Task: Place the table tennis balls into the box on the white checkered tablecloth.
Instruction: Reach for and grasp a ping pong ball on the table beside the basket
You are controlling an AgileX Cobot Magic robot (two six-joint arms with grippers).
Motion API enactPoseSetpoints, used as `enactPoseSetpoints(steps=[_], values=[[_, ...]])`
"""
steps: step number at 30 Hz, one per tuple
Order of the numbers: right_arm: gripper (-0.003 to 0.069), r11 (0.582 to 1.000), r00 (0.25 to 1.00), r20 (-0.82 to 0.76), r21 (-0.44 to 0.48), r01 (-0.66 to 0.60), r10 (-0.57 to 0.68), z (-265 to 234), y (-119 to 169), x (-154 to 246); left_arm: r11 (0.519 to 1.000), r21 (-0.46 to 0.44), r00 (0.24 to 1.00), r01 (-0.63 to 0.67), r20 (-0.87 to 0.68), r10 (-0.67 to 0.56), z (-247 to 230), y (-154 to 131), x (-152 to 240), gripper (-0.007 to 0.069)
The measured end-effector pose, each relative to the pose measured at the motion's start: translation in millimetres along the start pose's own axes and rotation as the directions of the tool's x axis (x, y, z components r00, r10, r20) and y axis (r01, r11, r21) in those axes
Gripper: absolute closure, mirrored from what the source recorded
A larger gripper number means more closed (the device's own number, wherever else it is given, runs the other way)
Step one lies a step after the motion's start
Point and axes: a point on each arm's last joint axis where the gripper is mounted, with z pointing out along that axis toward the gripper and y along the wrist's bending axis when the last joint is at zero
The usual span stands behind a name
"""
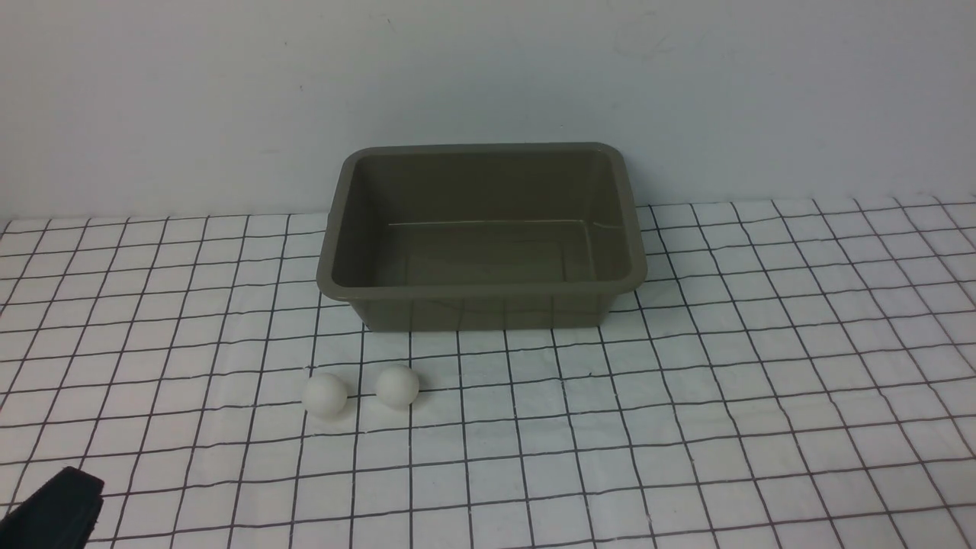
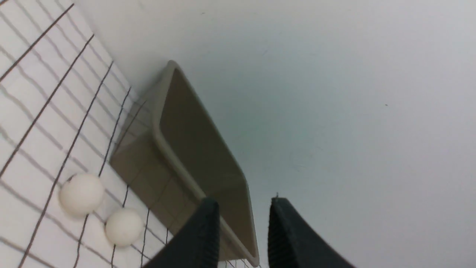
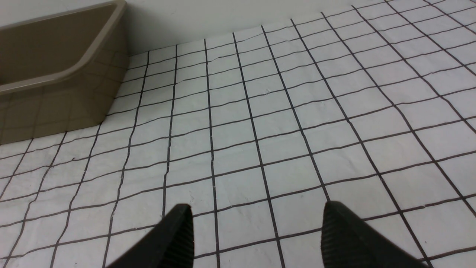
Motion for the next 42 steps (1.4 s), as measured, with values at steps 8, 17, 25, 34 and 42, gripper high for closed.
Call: enactPoseSetpoints(steps=[8,17,25,34,42], values=[[0.0239,1.0,1.0,0.0,0.0,0.0,0.0,0.0,0.0,0.0,0.825,0.165,0.841,-0.541,0.072,0.537,-11.8,-61.7,-13.6,0.0451],[0.0239,1.0,1.0,0.0,0.0,0.0,0.0,0.0,0.0,0.0,0.6,0.251,0.614,-0.759,-0.028,0.789,8.9,-106.3,-19.3,0.0451],[0.0239,1.0,1.0,0.0,0.0,0.0,0.0,0.0,0.0,0.0,0.503,0.262,0.449,-0.823,-0.242,0.86,66.2,-117.3,-28.8,0.0447],[0.0239,1.0,1.0,0.0,0.0,0.0,0.0,0.0,0.0,0.0,0.437,0.272,0.248,-0.857,-0.526,0.813,138.5,-82.4,-29.8,0.0356],[0.0239,1.0,1.0,0.0,0.0,0.0,0.0,0.0,0.0,0.0,0.437,0.279,0.189,-0.855,-0.617,0.764,165.3,-60.4,-26.8,0.0295]])
